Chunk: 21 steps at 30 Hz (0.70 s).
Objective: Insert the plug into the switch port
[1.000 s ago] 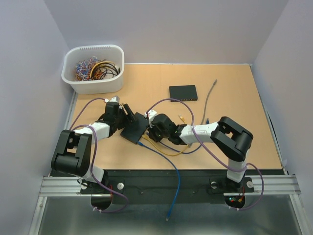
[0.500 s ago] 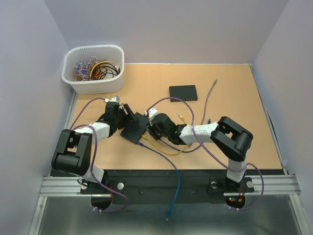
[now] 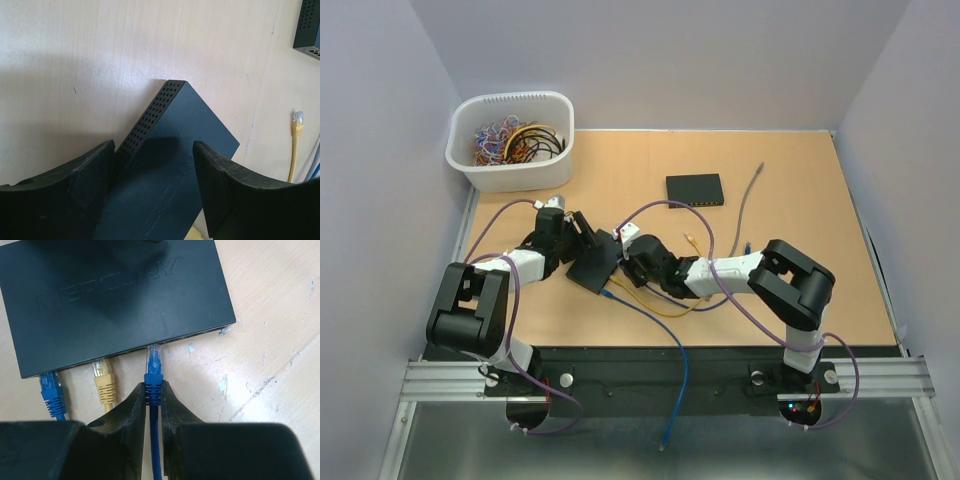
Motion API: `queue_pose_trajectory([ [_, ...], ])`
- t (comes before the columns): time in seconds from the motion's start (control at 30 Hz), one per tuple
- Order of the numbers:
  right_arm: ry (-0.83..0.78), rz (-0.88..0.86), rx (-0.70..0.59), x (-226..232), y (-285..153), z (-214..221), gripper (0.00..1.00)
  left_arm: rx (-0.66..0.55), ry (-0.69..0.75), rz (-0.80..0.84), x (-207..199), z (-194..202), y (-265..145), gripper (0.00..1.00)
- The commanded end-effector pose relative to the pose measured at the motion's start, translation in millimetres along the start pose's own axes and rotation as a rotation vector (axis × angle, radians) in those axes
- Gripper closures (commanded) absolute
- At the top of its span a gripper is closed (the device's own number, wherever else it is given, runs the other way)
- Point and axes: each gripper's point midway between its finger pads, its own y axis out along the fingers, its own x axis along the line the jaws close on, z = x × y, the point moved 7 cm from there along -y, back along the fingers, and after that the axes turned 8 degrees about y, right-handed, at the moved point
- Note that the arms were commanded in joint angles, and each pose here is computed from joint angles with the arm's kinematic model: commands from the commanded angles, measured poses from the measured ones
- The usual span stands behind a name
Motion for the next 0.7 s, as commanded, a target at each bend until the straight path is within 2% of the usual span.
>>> queue_pose_trajectory([
  [0.0, -0.014, 0.009, -0.109, 11, 8, -25, 0.99, 0.029, 0.001, 0.014, 2, 7, 1, 0.26],
  [0.43, -0.049, 0.111, -0.139, 1, 14, -33, 0.99, 0.056, 0.009, 0.028, 1, 9, 8, 0.26],
  [0.67, -0.052, 0.097, -0.187, 4, 7, -46, 0.99, 0.06, 0.012, 0.029, 1, 9, 10, 0.27],
])
